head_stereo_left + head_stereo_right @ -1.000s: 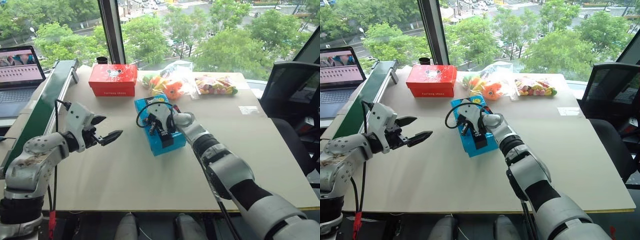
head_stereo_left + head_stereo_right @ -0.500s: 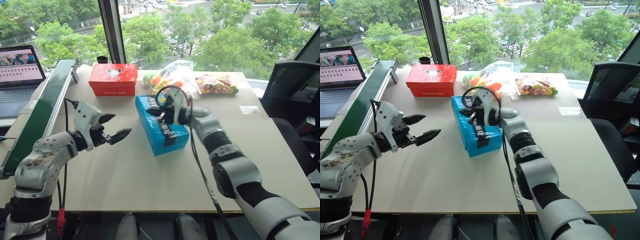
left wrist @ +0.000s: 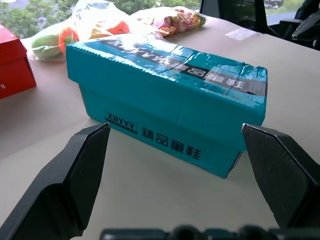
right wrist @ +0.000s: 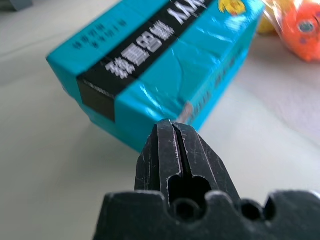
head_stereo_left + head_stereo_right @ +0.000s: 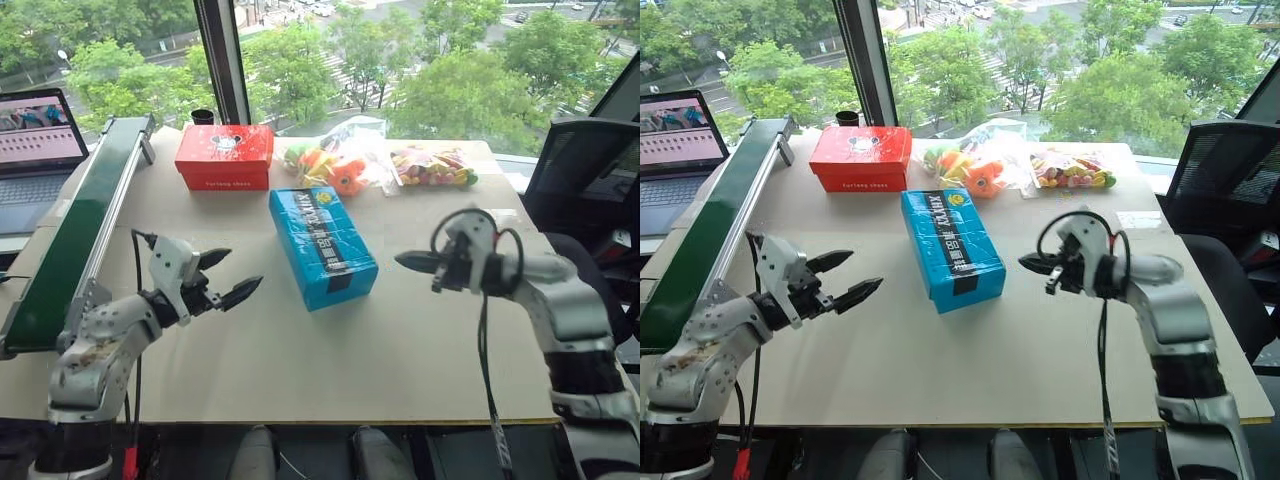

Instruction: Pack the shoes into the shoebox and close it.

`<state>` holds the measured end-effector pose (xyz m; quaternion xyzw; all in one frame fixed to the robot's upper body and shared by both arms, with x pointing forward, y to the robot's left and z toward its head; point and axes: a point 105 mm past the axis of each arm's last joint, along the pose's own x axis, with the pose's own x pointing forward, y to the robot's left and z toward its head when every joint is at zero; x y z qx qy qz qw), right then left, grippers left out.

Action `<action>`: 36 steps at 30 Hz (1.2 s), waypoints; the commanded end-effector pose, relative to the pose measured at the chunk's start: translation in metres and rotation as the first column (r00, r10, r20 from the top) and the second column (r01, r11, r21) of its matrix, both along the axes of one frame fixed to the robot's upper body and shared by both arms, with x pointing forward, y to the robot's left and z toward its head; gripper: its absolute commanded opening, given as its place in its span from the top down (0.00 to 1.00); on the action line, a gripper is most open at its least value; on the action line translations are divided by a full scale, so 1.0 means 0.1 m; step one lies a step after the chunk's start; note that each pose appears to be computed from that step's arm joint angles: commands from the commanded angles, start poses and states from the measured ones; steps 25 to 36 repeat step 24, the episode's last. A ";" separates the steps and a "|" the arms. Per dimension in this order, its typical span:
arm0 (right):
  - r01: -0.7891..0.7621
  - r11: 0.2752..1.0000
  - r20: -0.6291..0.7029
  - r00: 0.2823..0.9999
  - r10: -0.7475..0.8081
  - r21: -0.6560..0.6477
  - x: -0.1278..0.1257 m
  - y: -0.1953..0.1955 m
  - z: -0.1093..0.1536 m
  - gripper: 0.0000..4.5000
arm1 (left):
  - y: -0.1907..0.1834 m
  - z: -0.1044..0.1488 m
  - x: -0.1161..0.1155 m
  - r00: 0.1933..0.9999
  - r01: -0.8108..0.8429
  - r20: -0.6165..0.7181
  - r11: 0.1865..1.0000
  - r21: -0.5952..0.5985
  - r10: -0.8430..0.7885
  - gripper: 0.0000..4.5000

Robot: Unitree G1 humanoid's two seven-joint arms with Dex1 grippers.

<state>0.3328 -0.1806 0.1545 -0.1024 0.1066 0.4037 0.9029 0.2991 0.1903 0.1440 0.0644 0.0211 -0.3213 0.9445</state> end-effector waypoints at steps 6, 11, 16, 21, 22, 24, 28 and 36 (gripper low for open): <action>0.216 0.975 -0.048 0.976 -0.213 0.052 -0.25 -0.34 -0.62 0.55 | 0.11 -0.45 -0.04 0.989 -0.148 0.021 0.988 0.049 0.147 0.00; 0.339 0.938 0.034 0.939 -0.342 0.071 -0.33 -0.35 -0.83 0.16 | 0.14 -0.84 -0.15 0.978 -0.205 -0.029 0.975 0.083 0.208 0.00; 0.424 0.903 0.123 0.895 -0.429 0.065 -0.36 -0.36 -0.98 0.01 | 0.19 -0.97 -0.13 0.954 -0.299 0.001 0.952 0.070 0.299 0.00; 0.519 0.854 0.158 0.842 -0.517 0.028 -0.37 -0.57 -1.14 0.01 | 0.19 -0.96 -0.11 0.939 -0.342 0.041 0.939 0.040 0.341 0.00; 0.528 0.848 0.156 0.835 -0.527 0.037 -0.37 -0.59 -1.16 0.01 | 0.18 -0.96 -0.09 0.936 -0.349 0.058 0.936 0.049 0.346 0.00; 0.531 0.846 0.158 0.833 -0.530 0.037 -0.36 -0.61 -1.21 0.01 | 0.17 -0.97 -0.08 0.938 -0.344 0.066 0.936 0.072 0.340 0.00; 0.531 0.846 0.158 0.833 -0.530 0.037 -0.36 -0.61 -1.21 0.01 | 0.17 -0.97 -0.08 0.938 -0.344 0.066 0.936 0.072 0.340 0.00; 0.531 0.846 0.158 0.833 -0.530 0.037 -0.36 -0.61 -1.21 0.01 | 0.17 -0.97 -0.08 0.938 -0.344 0.066 0.936 0.072 0.340 0.00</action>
